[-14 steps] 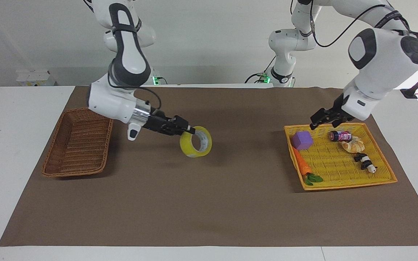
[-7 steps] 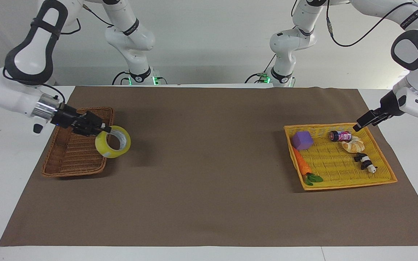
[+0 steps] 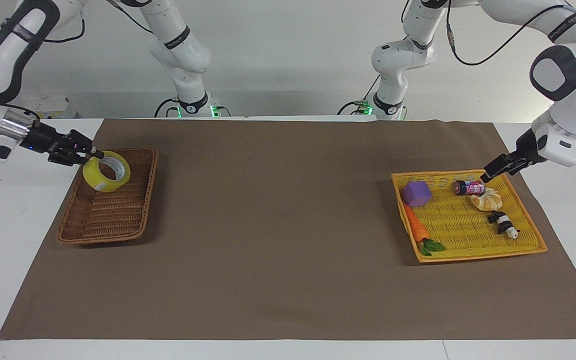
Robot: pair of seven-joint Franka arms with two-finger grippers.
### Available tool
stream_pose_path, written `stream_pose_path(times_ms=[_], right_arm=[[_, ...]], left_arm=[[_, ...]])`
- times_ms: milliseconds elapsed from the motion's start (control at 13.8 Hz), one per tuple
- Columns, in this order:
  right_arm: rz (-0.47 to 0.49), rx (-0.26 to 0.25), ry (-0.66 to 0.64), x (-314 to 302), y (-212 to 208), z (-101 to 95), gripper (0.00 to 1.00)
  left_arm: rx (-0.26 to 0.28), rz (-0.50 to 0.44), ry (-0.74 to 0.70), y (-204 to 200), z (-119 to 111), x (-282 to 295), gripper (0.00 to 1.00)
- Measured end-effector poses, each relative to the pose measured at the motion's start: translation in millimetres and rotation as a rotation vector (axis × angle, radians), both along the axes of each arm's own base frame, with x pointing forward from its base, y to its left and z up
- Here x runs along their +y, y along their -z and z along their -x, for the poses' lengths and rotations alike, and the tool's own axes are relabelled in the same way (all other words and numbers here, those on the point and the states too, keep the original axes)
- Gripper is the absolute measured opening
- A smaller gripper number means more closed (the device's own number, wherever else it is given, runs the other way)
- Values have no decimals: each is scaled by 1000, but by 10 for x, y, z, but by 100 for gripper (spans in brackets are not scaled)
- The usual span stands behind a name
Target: Move tape to another basket
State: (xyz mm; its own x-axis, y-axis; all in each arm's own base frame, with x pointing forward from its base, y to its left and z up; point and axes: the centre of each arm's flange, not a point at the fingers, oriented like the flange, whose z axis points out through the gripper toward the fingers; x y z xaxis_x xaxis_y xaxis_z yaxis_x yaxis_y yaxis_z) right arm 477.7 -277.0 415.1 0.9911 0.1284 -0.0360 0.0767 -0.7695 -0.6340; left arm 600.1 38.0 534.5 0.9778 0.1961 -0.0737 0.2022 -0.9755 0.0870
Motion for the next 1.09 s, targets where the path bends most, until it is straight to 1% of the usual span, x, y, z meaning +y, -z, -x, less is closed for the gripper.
stream_pose_path(times_ms=[218,291,436,582,727,873,945,1018,1091], right_arm=[[-37,35,-53,91,368,-68,54],[-49,40,-71,114,526,-107,54],[-58,47,-97,182,734,-184,54],[-48,42,-103,222,765,-232,54],[-33,38,-106,196,738,-237,54],[7,21,-128,143,728,-246,71],[30,5,-141,114,692,-261,83],[68,-8,-153,74,620,-274,93],[117,-23,-168,42,496,-292,100]], left_arm=[[-6,-1,14,-37,7,-77,100],[-13,-4,39,-75,9,-215,100],[-16,-56,121,-225,48,-621,100],[-17,-90,169,-474,163,-893,100],[-41,-99,170,-716,284,-899,100],[-59,-102,161,-827,336,-856,100],[-60,-102,161,-833,339,-852,100],[-59,-102,161,-825,338,-853,100],[-57,-102,161,-818,337,-854,100]])
